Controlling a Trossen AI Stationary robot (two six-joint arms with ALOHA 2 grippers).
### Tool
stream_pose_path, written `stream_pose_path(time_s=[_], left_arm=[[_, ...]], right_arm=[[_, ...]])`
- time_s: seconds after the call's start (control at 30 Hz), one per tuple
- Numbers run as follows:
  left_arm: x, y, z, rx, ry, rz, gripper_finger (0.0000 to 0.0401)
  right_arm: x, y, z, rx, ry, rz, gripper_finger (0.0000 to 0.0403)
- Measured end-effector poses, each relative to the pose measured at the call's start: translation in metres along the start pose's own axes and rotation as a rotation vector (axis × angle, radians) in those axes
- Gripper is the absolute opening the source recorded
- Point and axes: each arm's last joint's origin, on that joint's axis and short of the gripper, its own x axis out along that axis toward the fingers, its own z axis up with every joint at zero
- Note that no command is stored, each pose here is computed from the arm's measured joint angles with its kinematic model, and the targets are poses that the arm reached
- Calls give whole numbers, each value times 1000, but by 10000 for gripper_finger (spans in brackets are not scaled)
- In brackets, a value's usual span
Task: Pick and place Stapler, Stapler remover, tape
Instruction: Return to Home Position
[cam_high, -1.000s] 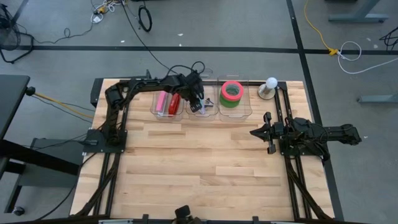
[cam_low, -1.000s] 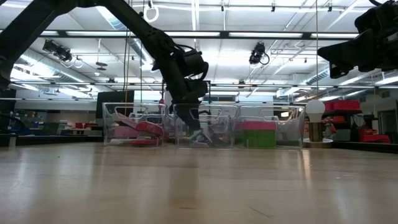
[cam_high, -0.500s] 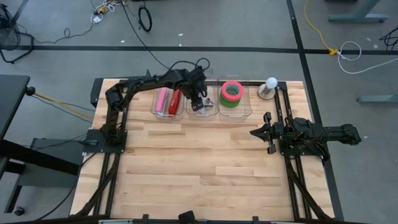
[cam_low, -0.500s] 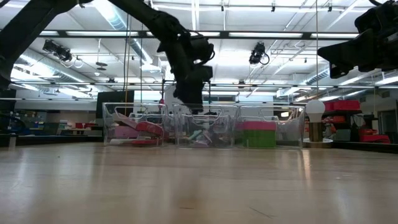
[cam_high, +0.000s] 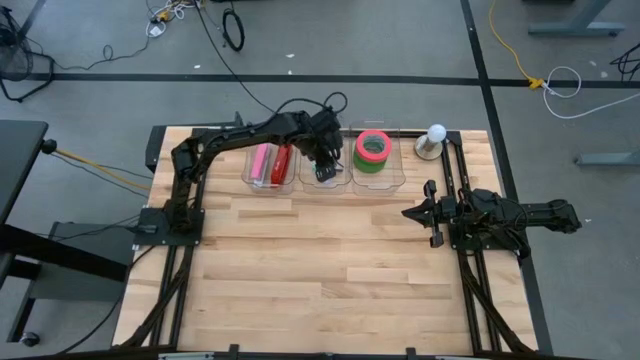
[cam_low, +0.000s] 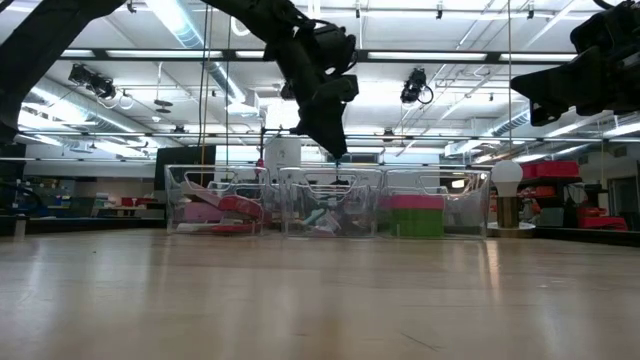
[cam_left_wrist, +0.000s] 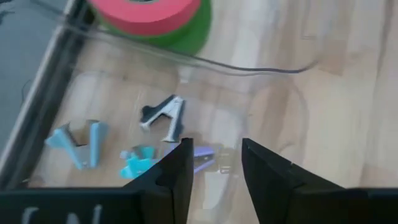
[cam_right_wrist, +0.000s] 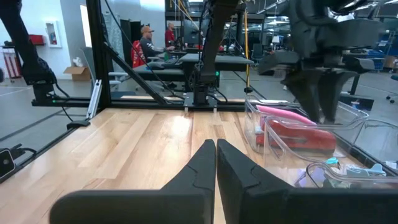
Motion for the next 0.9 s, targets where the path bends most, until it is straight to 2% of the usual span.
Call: stream_pose_path(time_s=[0.23, 0.5, 0.73, 0.9], left_arm=[[2, -21, 2, 118, 4, -1, 99], [-1, -24, 2, 124, 1, -2, 50], [-18, -25, 4, 125, -32, -1, 12], [-30, -25, 4, 119, -45, -5, 5]], right_arm=[[0, 0, 0, 0, 0, 0, 18], [0, 0, 0, 0, 0, 0, 18], [0, 0, 0, 0, 0, 0, 18], [0, 0, 0, 0, 0, 0, 18]])
